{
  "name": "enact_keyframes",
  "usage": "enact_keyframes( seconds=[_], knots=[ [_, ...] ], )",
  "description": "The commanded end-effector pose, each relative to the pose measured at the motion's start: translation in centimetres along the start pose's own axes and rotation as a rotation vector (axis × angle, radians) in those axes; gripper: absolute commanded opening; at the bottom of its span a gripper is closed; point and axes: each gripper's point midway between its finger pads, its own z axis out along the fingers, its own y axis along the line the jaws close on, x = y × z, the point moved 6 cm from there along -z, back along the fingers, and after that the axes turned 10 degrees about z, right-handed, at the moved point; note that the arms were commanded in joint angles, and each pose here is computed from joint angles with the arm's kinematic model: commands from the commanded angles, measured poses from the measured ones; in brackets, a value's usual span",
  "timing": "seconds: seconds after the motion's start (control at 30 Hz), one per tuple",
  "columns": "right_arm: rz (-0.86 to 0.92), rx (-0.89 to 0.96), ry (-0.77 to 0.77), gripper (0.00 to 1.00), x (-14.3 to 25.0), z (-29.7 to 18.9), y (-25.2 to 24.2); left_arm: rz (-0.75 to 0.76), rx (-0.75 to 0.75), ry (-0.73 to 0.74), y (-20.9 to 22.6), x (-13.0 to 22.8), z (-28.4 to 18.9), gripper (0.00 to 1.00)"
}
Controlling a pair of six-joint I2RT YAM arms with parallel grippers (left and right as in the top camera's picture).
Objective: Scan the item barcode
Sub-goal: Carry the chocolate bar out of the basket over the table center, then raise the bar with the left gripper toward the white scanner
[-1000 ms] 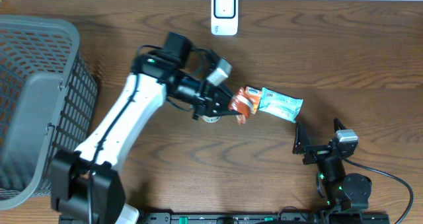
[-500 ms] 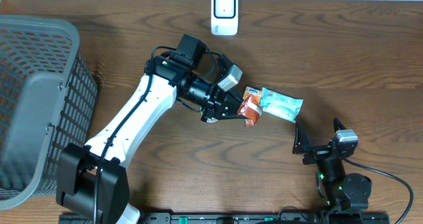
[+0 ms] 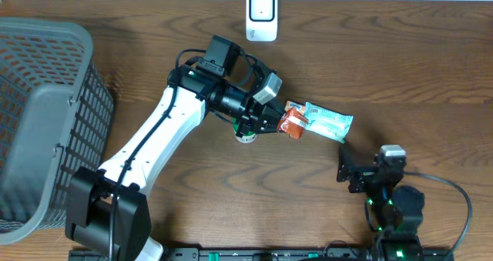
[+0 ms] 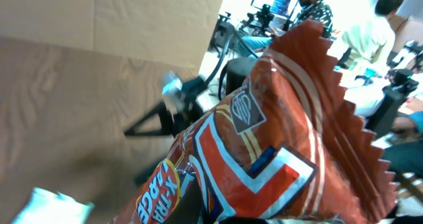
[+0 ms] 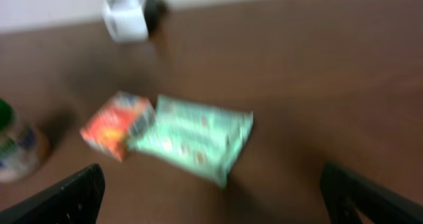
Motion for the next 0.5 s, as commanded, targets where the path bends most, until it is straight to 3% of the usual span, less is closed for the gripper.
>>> enact_keyframes(
  seconds=[0.0, 0.47],
  knots=[
    [0.026, 0.045, 0.137, 0.99, 2.3, 0.7, -0.8, 0.073, -0.007, -0.032, 0.4, -0.6, -0.7, 0.07],
    [0.053, 0.102, 0.299, 0.99, 5.1, 1.3, -1.9, 0.195, -0.027, -0.036, -0.4, -2.8, -1.4, 0.07]
  ],
)
